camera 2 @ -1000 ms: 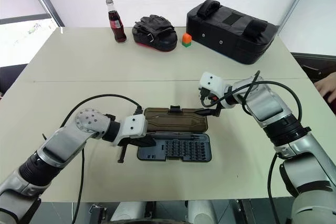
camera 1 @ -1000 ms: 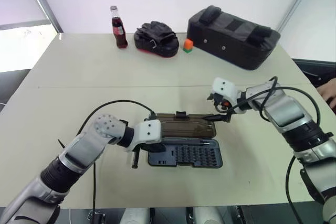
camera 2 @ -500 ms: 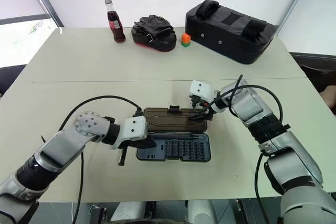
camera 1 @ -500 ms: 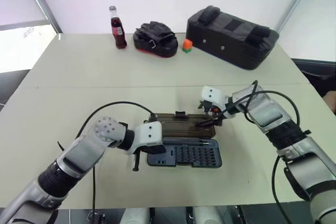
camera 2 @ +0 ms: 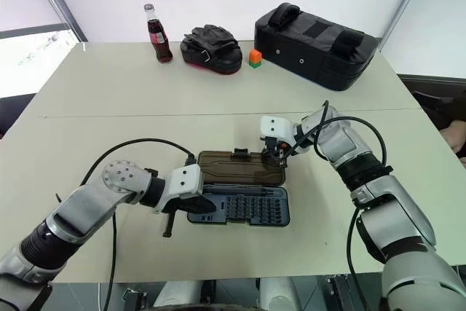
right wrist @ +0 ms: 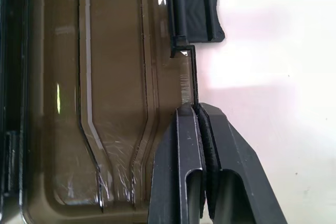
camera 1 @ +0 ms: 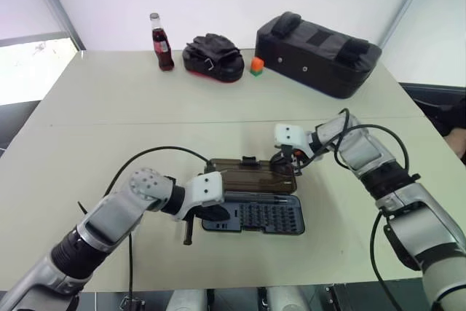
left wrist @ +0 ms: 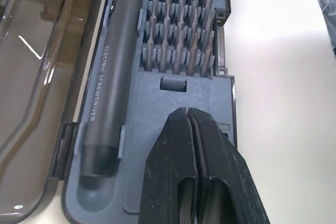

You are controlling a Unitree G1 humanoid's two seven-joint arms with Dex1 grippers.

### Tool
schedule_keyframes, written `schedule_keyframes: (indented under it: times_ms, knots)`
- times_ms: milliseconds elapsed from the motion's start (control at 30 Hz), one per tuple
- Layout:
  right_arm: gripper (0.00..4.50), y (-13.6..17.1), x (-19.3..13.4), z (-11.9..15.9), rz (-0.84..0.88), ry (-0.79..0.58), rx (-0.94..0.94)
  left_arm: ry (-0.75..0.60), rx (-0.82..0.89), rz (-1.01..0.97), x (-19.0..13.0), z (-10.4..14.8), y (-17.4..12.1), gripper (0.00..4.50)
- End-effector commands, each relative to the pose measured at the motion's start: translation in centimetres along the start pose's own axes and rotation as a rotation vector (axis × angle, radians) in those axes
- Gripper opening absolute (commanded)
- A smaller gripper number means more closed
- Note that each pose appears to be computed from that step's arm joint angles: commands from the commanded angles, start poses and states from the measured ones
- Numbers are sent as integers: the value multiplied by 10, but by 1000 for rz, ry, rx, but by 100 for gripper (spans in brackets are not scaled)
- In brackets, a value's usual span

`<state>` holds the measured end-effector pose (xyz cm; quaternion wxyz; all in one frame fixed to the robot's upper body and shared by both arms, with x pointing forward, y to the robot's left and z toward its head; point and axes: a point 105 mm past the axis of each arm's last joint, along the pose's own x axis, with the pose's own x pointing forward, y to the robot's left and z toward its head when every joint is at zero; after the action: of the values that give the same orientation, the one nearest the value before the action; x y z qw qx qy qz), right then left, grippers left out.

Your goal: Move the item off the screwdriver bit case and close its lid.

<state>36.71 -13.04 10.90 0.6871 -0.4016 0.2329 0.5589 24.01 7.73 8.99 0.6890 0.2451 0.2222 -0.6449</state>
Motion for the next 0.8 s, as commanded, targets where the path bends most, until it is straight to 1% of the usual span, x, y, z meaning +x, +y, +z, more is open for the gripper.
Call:
schedule_keyframes:
  times_ms: [33,167,400,800]
  knots:
    - [2,-8,2,-4,-72,69,-139,32,-82,-25,6,-15,-7,0]
    - [2,-19,-10,6,-163,76,-256,29,-95,-20,6,-17,-7,0]
    - [2,-24,-29,17,-264,68,-308,35,-104,-18,7,-21,-5,0]
    - [2,-8,-54,32,-380,30,-251,37,-101,3,7,-25,0,0]
